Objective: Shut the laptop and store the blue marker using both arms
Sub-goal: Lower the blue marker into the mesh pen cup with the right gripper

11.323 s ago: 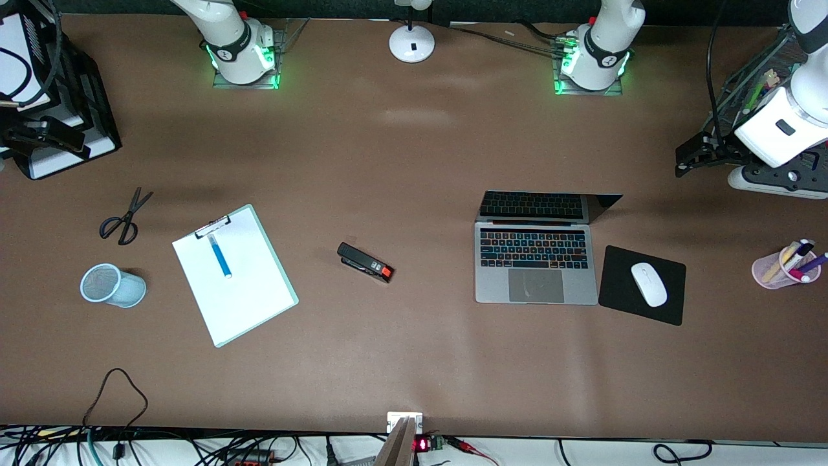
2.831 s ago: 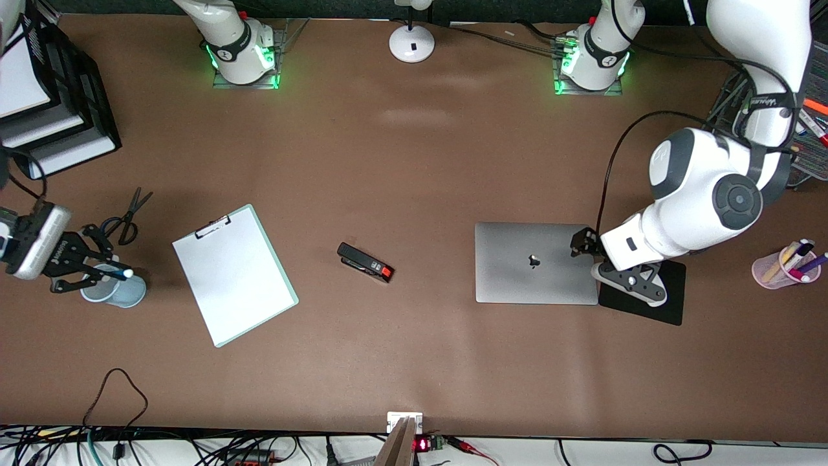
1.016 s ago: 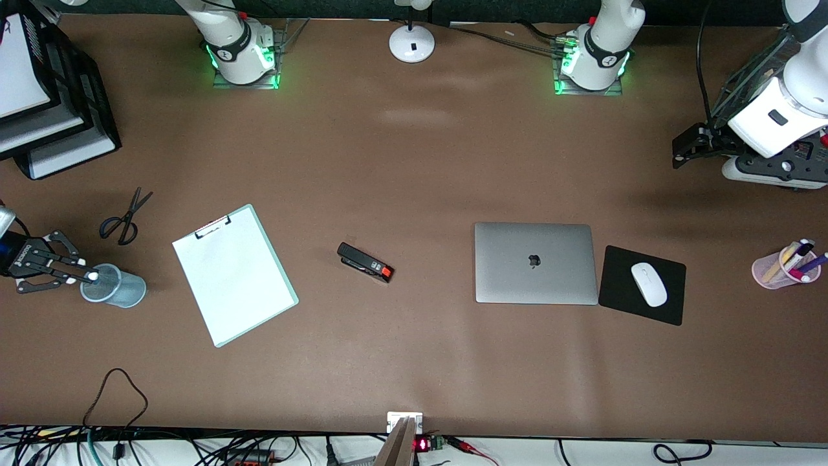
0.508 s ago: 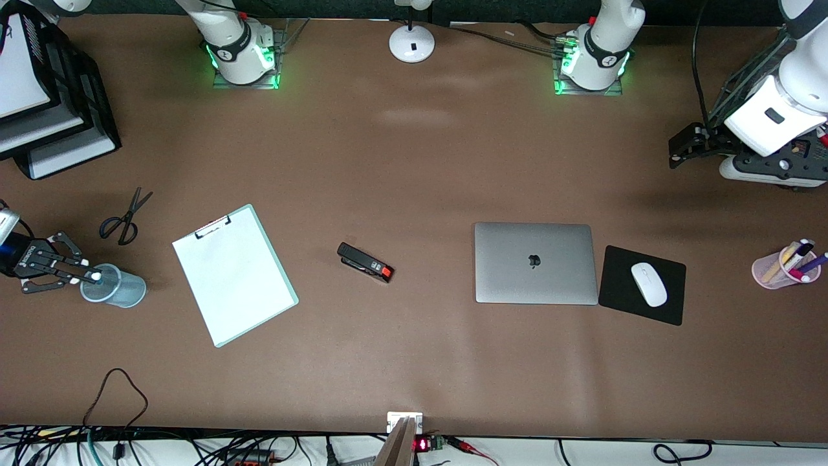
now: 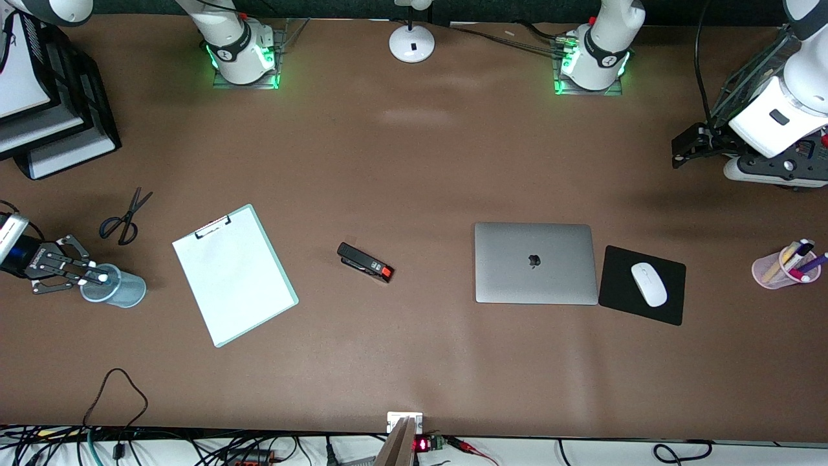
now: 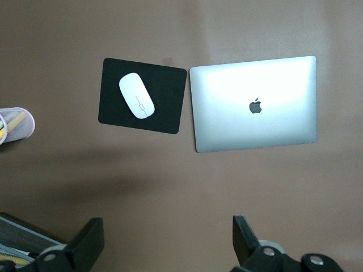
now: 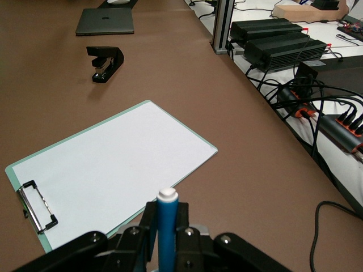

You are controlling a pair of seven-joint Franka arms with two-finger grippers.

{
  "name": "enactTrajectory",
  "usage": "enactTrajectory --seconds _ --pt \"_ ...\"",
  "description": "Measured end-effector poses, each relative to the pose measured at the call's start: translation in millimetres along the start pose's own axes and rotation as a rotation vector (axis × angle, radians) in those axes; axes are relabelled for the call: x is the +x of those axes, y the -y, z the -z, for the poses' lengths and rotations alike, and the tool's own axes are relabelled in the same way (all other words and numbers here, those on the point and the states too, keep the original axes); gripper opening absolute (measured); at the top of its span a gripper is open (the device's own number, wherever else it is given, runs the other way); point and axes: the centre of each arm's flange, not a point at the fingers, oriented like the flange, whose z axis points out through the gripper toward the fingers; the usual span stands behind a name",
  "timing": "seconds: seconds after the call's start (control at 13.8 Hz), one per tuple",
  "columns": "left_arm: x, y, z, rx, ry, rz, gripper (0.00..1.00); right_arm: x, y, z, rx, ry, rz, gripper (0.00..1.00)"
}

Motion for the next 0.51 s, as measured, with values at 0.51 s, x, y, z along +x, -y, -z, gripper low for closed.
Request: enactTrajectory --seconds 0.51 --pt "1.2 -0.8 -0.5 0.0 0.001 -0.002 1.0 -19.6 -10.0 0.8 -0.024 -0.008 0.001 0.18"
